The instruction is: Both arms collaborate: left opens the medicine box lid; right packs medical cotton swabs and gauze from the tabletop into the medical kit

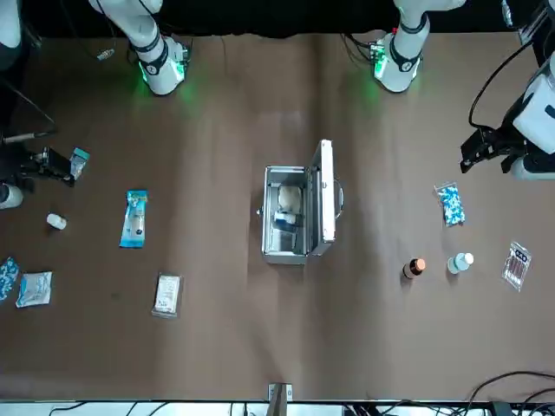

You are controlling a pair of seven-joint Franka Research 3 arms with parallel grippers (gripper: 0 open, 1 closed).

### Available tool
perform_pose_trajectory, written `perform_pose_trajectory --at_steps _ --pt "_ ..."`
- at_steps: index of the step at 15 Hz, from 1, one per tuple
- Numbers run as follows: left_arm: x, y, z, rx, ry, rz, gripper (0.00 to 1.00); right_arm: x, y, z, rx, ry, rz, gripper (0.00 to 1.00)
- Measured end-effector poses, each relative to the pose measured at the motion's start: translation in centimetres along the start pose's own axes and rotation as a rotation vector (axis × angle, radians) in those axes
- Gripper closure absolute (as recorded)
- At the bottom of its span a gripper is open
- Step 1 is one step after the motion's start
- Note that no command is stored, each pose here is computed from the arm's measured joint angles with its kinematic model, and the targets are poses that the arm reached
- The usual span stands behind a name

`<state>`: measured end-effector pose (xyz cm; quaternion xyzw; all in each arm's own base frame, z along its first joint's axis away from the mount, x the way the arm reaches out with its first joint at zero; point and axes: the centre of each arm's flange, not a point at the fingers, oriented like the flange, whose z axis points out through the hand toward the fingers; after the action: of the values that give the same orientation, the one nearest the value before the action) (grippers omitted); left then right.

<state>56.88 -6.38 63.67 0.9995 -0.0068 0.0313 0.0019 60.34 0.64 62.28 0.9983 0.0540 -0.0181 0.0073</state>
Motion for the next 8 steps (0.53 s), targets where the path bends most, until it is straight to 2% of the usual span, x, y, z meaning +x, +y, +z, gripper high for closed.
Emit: perform_pose_trajectory --at_steps 8 --pt "0.0 0.0 0.1 0.0 0.0 0.0 0.0 -1.6 -0.9 -1.4 -0.005 -0.016 -0.002 0.01"
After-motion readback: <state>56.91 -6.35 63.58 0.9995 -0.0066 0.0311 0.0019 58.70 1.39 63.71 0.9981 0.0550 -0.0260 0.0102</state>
